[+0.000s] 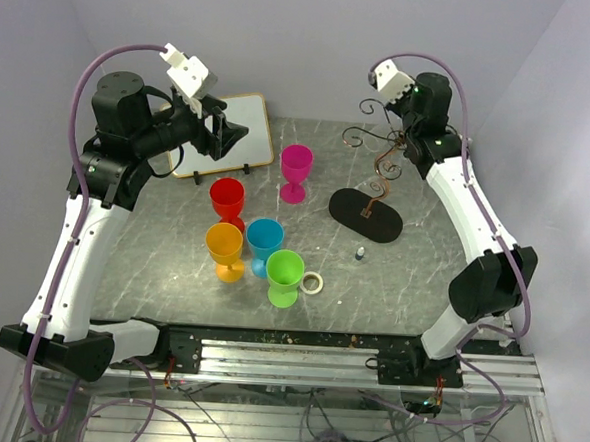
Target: Place the wine glass upside down on the wine glass rack
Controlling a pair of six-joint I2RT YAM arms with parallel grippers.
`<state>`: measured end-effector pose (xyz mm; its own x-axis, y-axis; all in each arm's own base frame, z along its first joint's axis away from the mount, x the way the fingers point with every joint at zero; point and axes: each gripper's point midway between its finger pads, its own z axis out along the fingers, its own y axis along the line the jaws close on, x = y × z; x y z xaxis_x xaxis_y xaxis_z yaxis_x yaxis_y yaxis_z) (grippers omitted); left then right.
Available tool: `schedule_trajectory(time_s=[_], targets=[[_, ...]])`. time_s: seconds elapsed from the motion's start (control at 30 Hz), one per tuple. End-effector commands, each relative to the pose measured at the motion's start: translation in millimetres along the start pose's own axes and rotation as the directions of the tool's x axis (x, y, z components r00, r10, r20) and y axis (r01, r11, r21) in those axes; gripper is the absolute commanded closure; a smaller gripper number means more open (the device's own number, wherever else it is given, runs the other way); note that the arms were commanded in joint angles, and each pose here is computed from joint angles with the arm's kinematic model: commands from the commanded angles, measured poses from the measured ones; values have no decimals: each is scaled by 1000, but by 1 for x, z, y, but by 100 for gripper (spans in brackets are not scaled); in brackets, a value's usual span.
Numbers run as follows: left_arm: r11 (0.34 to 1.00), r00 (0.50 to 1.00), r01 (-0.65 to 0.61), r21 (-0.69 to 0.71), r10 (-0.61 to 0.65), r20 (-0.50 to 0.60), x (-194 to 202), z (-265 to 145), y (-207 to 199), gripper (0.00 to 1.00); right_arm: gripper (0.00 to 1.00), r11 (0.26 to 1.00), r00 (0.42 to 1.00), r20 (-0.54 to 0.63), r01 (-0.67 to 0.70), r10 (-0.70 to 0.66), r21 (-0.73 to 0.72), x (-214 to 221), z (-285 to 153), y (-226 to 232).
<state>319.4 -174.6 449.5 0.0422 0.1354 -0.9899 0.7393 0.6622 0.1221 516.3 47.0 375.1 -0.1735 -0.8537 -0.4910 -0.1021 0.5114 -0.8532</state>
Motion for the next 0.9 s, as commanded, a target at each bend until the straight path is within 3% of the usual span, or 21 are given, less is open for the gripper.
schedule_trajectory(time_s=[0.0, 0.87], targets=[[1000, 999, -17, 14, 17, 29, -8, -2, -5, 24, 100, 999, 999, 34, -23, 22, 30, -13, 2, -15], [999, 999, -37, 9, 37, 18, -4, -5, -5, 23, 98, 998, 997, 72, 30, -26, -60, -45, 9, 28]])
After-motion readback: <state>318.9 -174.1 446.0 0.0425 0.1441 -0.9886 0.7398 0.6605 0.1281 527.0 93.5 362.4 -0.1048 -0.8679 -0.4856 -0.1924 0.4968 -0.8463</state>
